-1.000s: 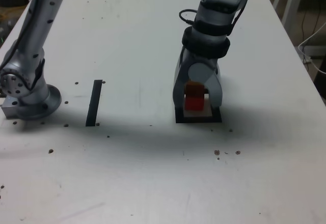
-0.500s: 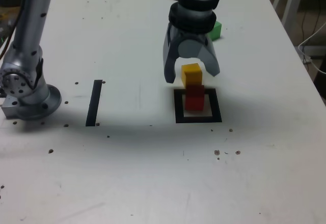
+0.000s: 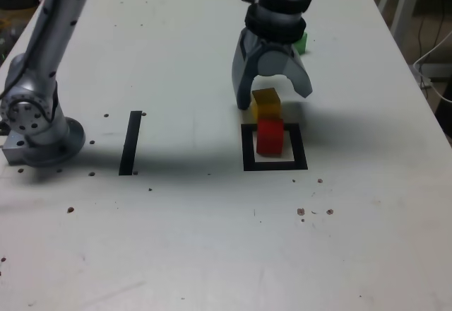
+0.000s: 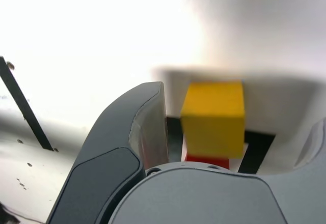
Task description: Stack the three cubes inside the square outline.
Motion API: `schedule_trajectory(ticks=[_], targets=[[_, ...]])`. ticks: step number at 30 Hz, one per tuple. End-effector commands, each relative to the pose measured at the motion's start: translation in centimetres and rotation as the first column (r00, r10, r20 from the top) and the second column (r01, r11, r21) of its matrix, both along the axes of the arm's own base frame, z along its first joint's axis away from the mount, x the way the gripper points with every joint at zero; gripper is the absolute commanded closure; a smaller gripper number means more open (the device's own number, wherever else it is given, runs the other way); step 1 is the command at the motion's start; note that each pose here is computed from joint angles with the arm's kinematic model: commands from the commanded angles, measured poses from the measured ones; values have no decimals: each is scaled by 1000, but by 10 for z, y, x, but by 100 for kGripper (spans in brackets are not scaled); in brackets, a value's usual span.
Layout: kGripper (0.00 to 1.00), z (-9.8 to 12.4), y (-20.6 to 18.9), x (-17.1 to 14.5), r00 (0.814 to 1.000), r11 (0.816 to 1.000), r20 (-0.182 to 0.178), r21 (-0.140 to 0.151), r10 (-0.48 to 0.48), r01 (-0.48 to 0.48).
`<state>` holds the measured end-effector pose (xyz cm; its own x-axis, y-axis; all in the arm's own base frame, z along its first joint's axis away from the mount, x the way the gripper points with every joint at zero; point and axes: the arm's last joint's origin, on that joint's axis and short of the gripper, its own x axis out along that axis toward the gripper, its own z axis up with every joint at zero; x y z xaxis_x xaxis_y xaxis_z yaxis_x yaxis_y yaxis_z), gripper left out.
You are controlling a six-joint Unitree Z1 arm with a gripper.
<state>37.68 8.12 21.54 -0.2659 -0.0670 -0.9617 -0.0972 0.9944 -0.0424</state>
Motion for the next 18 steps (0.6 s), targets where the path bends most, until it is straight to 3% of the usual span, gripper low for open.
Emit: schedule_trajectory(ticks=[1, 7, 9, 11, 18], targets=[[15, -5, 4, 5, 1000, 1000, -17, -12, -5, 5], [57, -8, 6, 11, 1000, 1000, -23, -14, -16, 16], [67, -7, 6, 12, 1000, 1000, -17, -11, -21, 21], [71, -8, 5, 12, 1000, 1000, -15, -10, -26, 26], [72, -8, 5, 10, 999, 999, -19, -17, -30, 29]])
